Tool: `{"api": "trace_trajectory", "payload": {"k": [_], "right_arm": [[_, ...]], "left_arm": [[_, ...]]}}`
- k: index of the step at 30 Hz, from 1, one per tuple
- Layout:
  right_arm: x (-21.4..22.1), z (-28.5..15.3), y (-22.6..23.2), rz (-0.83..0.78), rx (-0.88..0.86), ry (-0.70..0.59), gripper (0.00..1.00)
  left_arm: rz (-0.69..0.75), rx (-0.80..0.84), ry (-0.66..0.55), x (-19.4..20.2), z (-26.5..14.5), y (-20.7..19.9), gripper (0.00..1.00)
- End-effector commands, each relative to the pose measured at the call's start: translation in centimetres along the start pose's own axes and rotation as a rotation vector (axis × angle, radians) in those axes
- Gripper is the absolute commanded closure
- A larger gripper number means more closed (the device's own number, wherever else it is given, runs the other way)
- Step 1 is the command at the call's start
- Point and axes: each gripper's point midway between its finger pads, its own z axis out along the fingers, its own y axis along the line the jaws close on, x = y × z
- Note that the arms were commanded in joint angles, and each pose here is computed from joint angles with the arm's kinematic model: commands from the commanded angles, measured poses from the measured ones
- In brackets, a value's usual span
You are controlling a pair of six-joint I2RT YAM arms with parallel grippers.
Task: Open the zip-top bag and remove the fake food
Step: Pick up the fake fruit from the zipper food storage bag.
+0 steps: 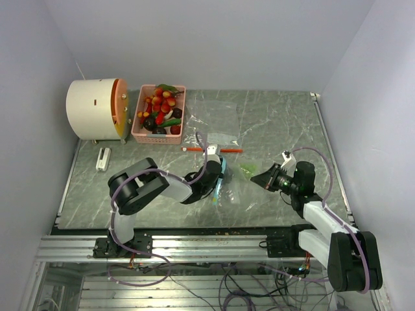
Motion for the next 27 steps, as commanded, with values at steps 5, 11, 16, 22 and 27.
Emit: {"api": "trace_trajectory", "payload": {"k": [5,11,16,22,27], "right_arm": [[0.2,0.0,-0.2,-0.017,0.001,0.004,1.00],[0.5,0.0,-0.2,-0.007,-0.003,0.010,1.00],[0.4,0.1,-0.4,-0.011,0.007,0.012,1.00],[-0.2,0.1,-0.6,-0.034,0.033,0.005,1.00],[-1.5,-0.1,-1.1,-0.056,0.091,-0.031,1.00]], "left_arm": [[0.040,0.088,0.049,1.2,1.7,-2.3,0.48],[0.046,0.125,0.089,2.8,2.3,-3.2,0.55],[0.034,0.151,0.080,2.5,2.1,-3.7,0.82],[0.042,0.142,0.045,0.8,0.4,-3.7,0.93],[0.053,0.097,0.042,-0.4,-1.6,-2.6,0.93]]}}
